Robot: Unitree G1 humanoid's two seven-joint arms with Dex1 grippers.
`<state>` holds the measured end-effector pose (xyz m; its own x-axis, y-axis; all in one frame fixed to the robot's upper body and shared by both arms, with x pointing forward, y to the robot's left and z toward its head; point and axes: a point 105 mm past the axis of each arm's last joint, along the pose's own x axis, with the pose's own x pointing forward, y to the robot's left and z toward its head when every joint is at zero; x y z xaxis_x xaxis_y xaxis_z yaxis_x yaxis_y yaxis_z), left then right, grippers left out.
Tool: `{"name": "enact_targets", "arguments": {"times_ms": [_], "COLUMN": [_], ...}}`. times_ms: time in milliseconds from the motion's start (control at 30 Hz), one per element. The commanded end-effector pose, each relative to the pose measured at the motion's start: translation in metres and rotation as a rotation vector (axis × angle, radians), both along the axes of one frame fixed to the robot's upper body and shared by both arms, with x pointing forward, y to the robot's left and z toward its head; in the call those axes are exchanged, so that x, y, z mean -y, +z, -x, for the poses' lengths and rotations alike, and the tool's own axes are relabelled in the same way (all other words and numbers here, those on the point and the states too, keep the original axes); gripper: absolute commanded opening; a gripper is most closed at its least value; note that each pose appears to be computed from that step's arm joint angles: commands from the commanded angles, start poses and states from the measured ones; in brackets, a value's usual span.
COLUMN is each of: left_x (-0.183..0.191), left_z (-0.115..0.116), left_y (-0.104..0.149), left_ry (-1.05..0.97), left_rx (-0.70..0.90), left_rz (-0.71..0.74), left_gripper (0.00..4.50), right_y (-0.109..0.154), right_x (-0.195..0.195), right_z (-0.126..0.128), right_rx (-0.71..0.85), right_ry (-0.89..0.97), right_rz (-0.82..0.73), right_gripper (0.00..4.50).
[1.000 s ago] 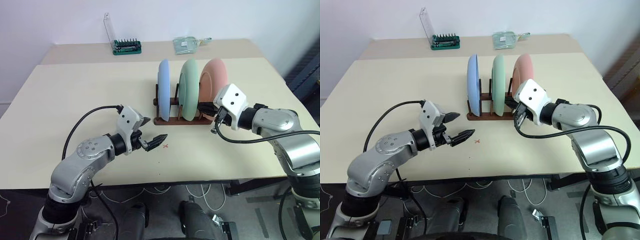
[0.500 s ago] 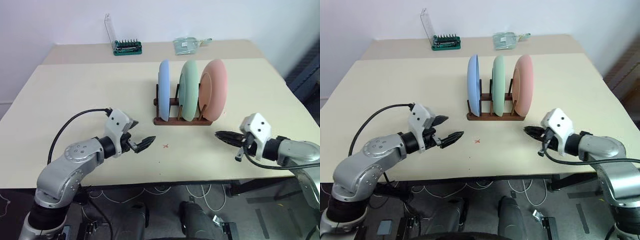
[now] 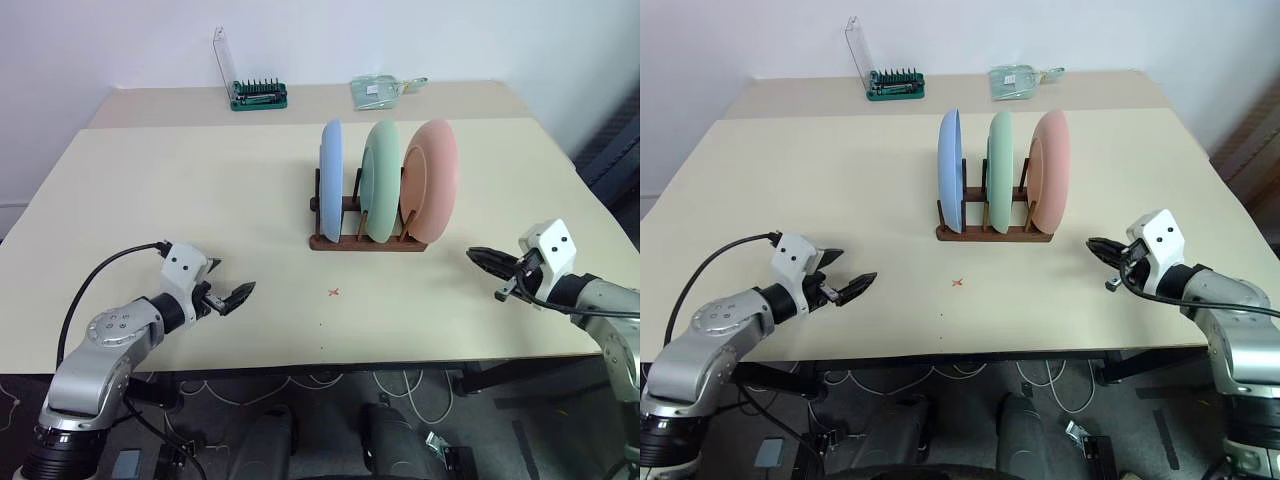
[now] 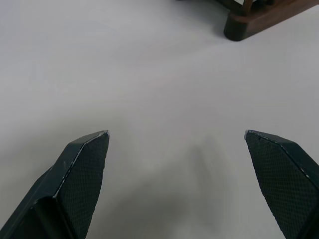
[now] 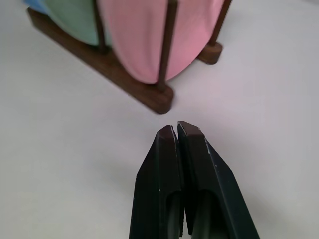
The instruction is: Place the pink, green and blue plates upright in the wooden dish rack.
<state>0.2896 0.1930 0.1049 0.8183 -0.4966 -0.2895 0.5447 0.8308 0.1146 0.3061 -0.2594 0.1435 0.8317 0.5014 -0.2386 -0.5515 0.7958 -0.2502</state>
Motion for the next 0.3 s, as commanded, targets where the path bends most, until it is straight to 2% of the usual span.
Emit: {"name": "enact_targets", "arguments": {"times_ms": [33, 167, 300], "left_x": [-0.008, -0.012, -0.025], "left_z": [0.001, 0.002, 0.007], "left_y": [0.0, -0.004, -0.019], "left_ry": [0.007, 0.006, 0.018], "left_rx": [0.038, 0.042, 0.027], "left_rz": [-0.012, 0.003, 0.005], "left_gripper": [4.5, 4.5, 4.5], "right_y": [0.006, 0.005, 0.006], "right_x": [-0.003, -0.008, -0.011], "right_z": [-0.005, -0.008, -0.01], "right_rx": [0.047, 0.049, 0.053], "right_ry": [0.016, 0.031, 0.035], "right_rz": [0.006, 0.006, 0.02], "right_gripper": [0.07, 0.07, 0.07]}}
